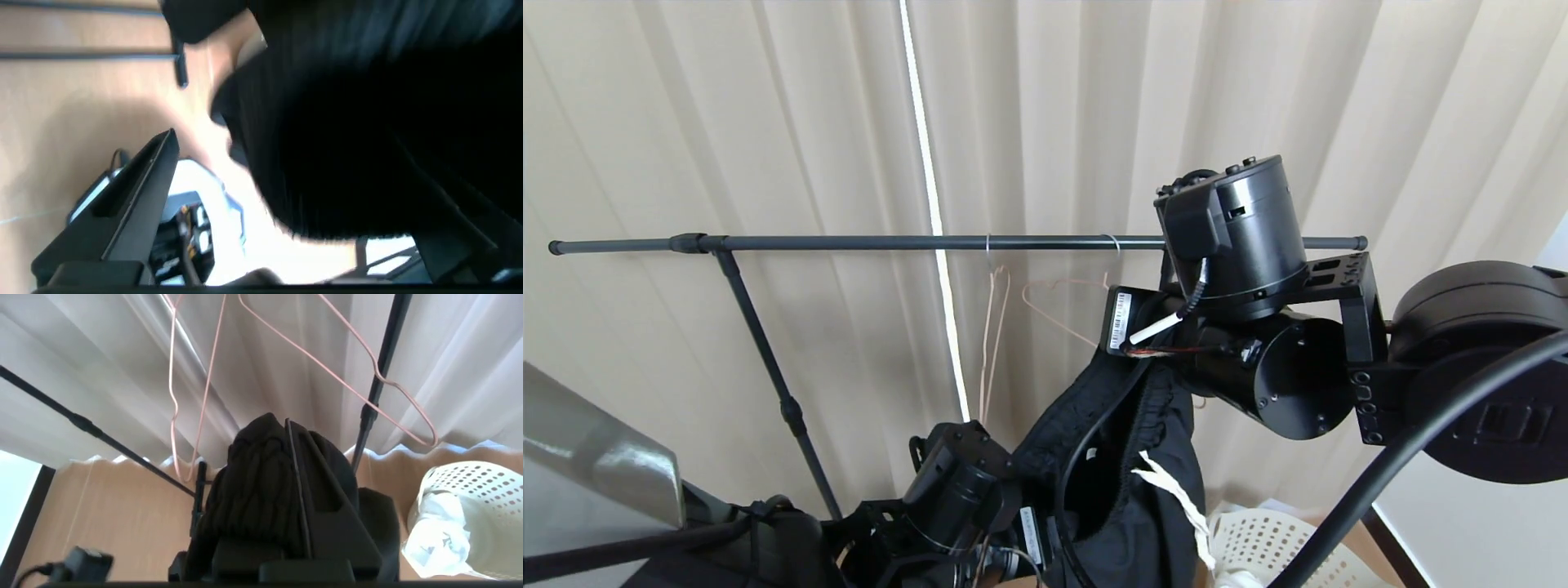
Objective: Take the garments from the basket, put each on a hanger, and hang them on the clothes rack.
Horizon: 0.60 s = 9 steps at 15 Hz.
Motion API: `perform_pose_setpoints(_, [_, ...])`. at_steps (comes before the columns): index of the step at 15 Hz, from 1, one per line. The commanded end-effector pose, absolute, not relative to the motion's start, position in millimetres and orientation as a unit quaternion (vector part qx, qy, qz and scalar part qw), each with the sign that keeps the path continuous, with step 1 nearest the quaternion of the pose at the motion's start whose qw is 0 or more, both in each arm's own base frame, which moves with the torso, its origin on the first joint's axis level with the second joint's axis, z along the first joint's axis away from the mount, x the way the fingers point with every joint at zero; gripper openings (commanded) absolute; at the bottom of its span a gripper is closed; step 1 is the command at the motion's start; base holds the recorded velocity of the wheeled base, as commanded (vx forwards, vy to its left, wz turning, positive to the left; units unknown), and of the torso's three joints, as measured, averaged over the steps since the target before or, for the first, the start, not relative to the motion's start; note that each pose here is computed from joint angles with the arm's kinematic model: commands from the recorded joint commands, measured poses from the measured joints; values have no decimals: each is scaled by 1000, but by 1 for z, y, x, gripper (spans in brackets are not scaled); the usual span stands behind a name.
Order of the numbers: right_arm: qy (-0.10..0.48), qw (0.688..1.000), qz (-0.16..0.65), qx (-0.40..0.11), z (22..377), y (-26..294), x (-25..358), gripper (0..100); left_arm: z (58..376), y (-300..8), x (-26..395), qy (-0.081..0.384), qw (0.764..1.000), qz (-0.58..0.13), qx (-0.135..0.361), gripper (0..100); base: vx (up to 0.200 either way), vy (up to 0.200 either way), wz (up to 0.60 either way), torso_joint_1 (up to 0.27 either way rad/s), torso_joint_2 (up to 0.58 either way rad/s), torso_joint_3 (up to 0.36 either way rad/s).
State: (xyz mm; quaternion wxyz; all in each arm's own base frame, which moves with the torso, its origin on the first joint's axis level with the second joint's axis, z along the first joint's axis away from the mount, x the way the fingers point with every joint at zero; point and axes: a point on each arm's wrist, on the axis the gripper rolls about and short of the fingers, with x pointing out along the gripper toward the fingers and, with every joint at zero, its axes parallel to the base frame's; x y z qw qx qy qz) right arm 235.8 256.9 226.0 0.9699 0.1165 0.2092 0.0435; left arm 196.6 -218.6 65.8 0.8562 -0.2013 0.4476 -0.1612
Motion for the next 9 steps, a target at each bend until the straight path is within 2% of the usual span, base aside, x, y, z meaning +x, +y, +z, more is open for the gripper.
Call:
perform_pose_setpoints(1, [205,971,35,118,227,255,239,0,58,-219,191,459,853,-160,-189,100,0,0,0,0,0,0])
perform_pose_setpoints(3, [203,971,29,121,228,253,242,0,58,-216,182,464,852,-163,-181,100,0,0,0,0,0,0])
perform_pose_setpoints(4, [200,972,25,123,229,251,243,0,56,-213,181,463,854,-157,-177,0,0,0,0,0,0,0])
perform_pose_setpoints(7, [185,976,-18,117,230,240,252,0,78,-204,179,428,870,-163,-183,0,0,0,0,0,0,0])
perform_pose_setpoints(9, [178,979,-37,95,235,227,254,0,108,-184,186,384,894,-165,-162,0,0,0,0,0,0,0])
